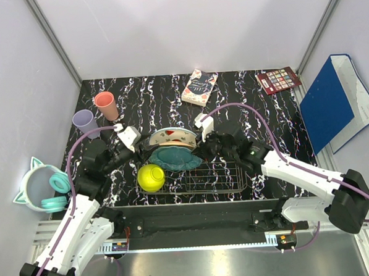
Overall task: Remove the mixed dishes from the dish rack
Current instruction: Pick up the plate from the dish rack.
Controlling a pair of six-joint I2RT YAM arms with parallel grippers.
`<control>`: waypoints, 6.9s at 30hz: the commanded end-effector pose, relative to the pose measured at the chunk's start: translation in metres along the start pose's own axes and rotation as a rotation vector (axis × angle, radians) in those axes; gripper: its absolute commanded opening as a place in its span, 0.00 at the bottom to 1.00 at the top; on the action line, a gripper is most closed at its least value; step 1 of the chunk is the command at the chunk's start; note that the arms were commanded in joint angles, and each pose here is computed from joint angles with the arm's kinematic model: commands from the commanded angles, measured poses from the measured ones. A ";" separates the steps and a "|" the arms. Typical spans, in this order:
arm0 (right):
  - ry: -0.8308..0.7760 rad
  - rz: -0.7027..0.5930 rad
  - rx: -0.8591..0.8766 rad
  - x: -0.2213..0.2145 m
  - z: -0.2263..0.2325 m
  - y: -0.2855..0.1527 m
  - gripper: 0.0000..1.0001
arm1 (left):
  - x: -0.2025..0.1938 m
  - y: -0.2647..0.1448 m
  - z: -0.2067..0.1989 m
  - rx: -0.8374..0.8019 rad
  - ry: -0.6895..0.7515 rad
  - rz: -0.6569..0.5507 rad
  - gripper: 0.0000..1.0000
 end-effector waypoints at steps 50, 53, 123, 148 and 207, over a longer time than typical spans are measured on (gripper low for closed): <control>0.006 0.001 -0.161 0.039 -0.021 0.012 0.00 | 0.010 0.007 0.001 -0.007 -0.005 -0.081 0.56; 0.009 0.019 -0.184 0.032 -0.025 0.013 0.00 | 0.011 0.008 0.002 -0.004 -0.013 -0.082 0.56; -0.349 -0.148 -0.001 0.029 -0.006 -0.018 0.65 | 0.006 0.004 0.000 0.003 0.015 -0.082 0.57; -0.403 -0.163 0.149 0.019 0.005 0.041 0.57 | -0.003 0.009 0.002 0.003 -0.013 -0.096 0.57; -0.198 -0.648 -0.386 0.261 -0.023 -0.151 0.00 | 0.098 -0.021 0.061 0.444 -0.040 -0.357 0.58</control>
Point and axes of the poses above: each gripper's point midway between its finger pads, its own y axis out along the fingers, its own z axis along the line the jaws close on, x = y × z, the point moved 3 cm from there along -y, back along the fingers, and after that the axes turned 3 degrees about -y, right-handed, at the moved point
